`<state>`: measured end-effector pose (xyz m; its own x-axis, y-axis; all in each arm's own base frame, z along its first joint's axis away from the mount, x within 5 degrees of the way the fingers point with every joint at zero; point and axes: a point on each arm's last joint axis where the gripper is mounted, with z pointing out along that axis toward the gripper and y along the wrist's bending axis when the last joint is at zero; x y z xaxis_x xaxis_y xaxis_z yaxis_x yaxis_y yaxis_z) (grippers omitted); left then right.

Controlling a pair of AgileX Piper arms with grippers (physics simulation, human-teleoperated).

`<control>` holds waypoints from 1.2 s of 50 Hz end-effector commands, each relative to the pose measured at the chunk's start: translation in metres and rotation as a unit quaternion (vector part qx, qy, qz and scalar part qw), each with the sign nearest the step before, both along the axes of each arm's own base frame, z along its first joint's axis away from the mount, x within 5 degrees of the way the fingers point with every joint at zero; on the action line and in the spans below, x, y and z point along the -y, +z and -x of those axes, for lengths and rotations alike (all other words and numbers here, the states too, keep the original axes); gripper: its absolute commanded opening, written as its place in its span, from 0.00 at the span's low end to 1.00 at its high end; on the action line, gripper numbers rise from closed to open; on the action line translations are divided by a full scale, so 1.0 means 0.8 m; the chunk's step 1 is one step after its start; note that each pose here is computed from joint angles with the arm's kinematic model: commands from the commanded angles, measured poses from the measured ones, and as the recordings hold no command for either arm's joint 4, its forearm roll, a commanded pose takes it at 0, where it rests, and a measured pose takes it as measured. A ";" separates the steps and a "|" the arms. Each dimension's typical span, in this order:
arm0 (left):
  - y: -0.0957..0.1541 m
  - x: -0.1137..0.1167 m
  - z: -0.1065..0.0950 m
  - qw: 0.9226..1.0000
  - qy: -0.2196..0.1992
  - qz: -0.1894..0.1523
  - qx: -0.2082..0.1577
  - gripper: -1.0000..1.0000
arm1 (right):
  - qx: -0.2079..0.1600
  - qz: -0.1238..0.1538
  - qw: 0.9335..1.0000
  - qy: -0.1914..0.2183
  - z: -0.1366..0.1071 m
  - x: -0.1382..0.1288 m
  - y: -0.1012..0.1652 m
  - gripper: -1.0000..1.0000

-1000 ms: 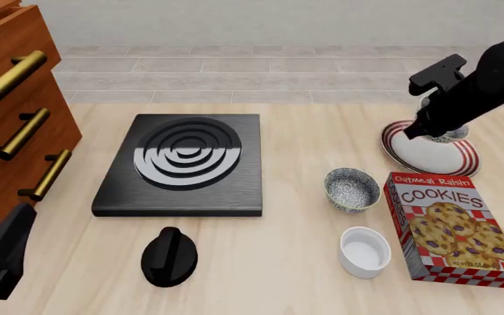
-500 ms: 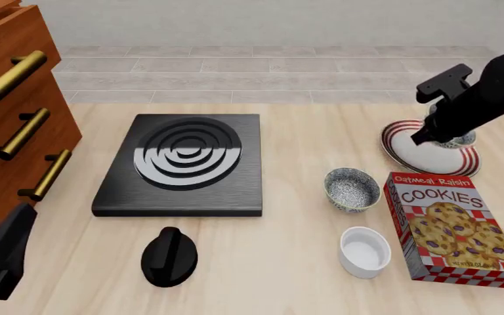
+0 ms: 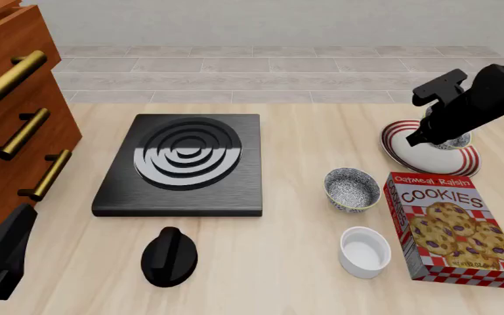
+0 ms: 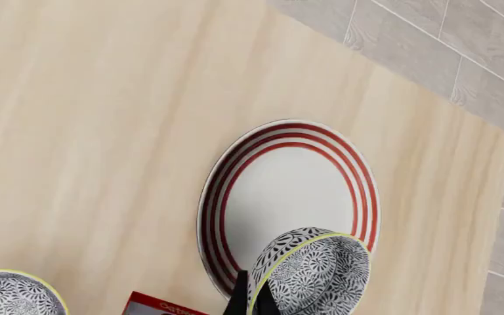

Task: Pick the akita bowl from table center and place it on the plate.

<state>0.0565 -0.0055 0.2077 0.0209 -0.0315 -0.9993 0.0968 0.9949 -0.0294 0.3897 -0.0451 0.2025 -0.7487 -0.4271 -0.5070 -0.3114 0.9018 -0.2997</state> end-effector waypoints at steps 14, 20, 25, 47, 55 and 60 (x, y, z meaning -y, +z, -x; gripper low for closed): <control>-0.001 0.000 0.000 1.000 0.001 -0.004 -0.002 1.00 | 0.005 -0.006 1.000 -0.013 -0.016 0.005 -0.022 0.00; 0.000 0.000 0.000 1.000 0.000 -0.004 -0.002 1.00 | 0.001 -0.004 1.000 -0.016 -0.017 0.011 -0.029 0.00; 0.000 0.000 0.000 1.000 -0.001 -0.005 -0.002 1.00 | -0.002 -0.005 1.000 -0.020 -0.018 0.014 -0.038 0.00; 0.000 0.000 -0.001 1.000 -0.002 -0.007 -0.003 1.00 | -0.012 -0.004 1.000 -0.020 -0.024 0.019 -0.046 0.00; 0.000 0.001 -0.001 1.000 -0.003 -0.007 -0.003 1.00 | -0.021 -0.004 1.000 -0.017 -0.026 0.018 -0.051 0.00; 0.000 0.000 -0.001 1.000 -0.003 -0.006 -0.002 1.00 | -0.029 -0.004 0.999 -0.017 -0.025 0.018 -0.058 0.00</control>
<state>0.0572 -0.0058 0.2075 0.0155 -0.0191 -0.9997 0.1009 0.9947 -0.0175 0.4083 -0.0593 0.1603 -0.7851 -0.3948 -0.4772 -0.2921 0.9155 -0.2768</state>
